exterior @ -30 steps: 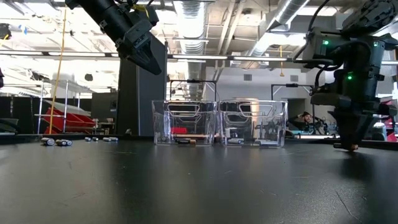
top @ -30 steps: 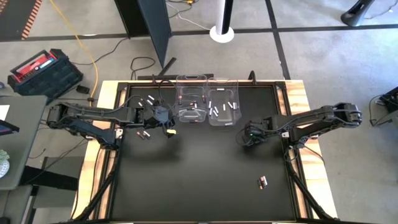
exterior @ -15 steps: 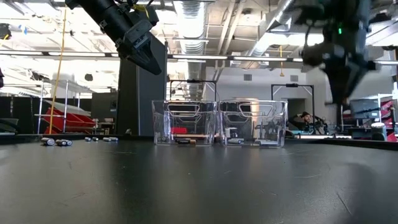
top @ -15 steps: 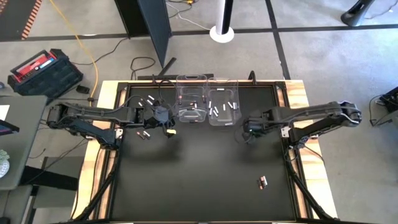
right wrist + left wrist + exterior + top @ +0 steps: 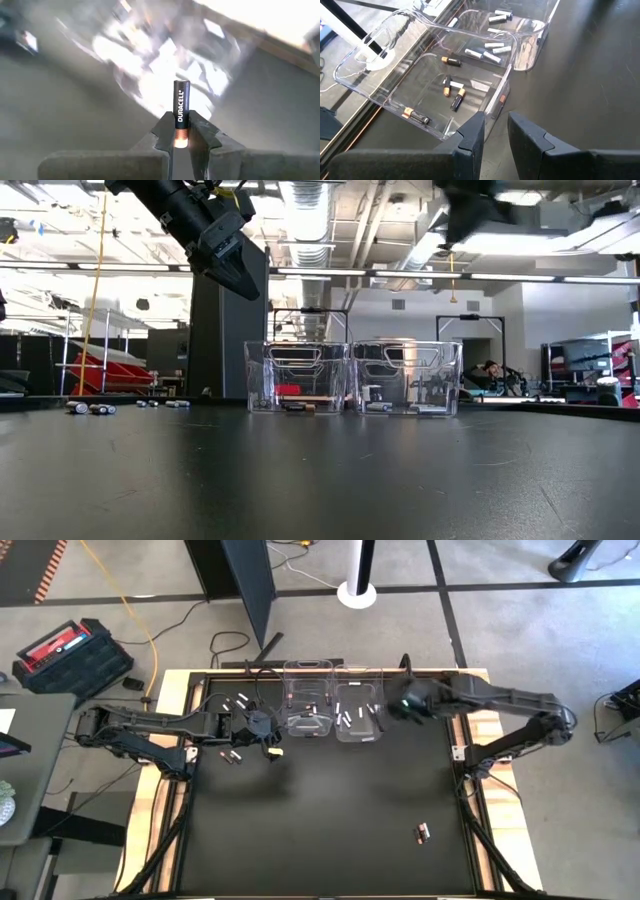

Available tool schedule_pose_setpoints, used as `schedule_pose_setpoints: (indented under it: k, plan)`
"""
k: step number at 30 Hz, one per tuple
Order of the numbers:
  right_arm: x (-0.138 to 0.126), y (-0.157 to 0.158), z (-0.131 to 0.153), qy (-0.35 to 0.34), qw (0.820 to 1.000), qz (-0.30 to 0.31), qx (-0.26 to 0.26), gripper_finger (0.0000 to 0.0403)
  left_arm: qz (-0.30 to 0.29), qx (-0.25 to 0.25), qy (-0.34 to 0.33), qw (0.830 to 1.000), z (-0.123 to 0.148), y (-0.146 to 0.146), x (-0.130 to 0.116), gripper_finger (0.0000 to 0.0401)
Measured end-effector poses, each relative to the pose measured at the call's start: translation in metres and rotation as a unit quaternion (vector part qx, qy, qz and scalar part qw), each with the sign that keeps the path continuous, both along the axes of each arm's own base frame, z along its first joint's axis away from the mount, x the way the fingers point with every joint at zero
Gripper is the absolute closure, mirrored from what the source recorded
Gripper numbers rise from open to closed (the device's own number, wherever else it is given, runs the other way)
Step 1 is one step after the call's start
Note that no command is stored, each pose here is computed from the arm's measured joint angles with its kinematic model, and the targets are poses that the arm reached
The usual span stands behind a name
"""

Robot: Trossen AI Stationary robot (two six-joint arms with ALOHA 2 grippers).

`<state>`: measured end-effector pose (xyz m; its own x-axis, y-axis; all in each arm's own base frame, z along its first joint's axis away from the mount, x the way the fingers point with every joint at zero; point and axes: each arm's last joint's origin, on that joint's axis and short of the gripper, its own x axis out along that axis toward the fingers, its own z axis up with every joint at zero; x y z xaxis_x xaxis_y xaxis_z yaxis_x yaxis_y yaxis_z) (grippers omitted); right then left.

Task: Sort batteries
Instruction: Put the black battery into the left transparent bin

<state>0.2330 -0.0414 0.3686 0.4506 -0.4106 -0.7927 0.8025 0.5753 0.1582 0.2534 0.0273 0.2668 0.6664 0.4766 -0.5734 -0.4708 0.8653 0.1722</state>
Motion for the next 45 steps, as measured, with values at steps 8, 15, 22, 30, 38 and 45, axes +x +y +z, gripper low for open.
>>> schedule_pose_setpoints:
  k: [8, 15, 22, 30, 38, 45]
  plan:
    - [0.091, -0.053, 0.012, 0.003, 0.995, 0.062, -0.079, 0.035, 0.0, 0.0, 0.0, 1.0, 0.0, 0.0, 0.0, 0.0319]
    - [0.167, -0.114, -0.019, -0.004, 0.988, 0.149, -0.029, 0.035, 0.009, -0.014, -0.01, 1.0, 0.0, -0.001, 0.0, 0.0319]
    - [0.212, -0.155, -0.089, 0.029, 0.986, 0.157, 0.038, 0.035, 0.018, -0.021, -0.05, 0.998, 0.016, -0.002, -0.012, 0.0319]
    - [0.23, -0.165, -0.164, 0.104, 0.979, 0.152, 0.091, 0.035, 0.008, -0.007, -0.078, 0.997, 0.036, -0.003, -0.035, 0.0319]
    - [0.234, -0.165, -0.179, 0.116, 0.976, 0.152, 0.099, 0.0347, 0.008, -0.008, -0.051, 0.999, 0.035, -0.004, -0.044, 0.0319]
    - [0.234, -0.166, -0.178, 0.113, 0.977, 0.153, 0.096, 0.0346, 0.008, -0.008, -0.044, 0.999, 0.034, -0.004, -0.045, 0.0319]
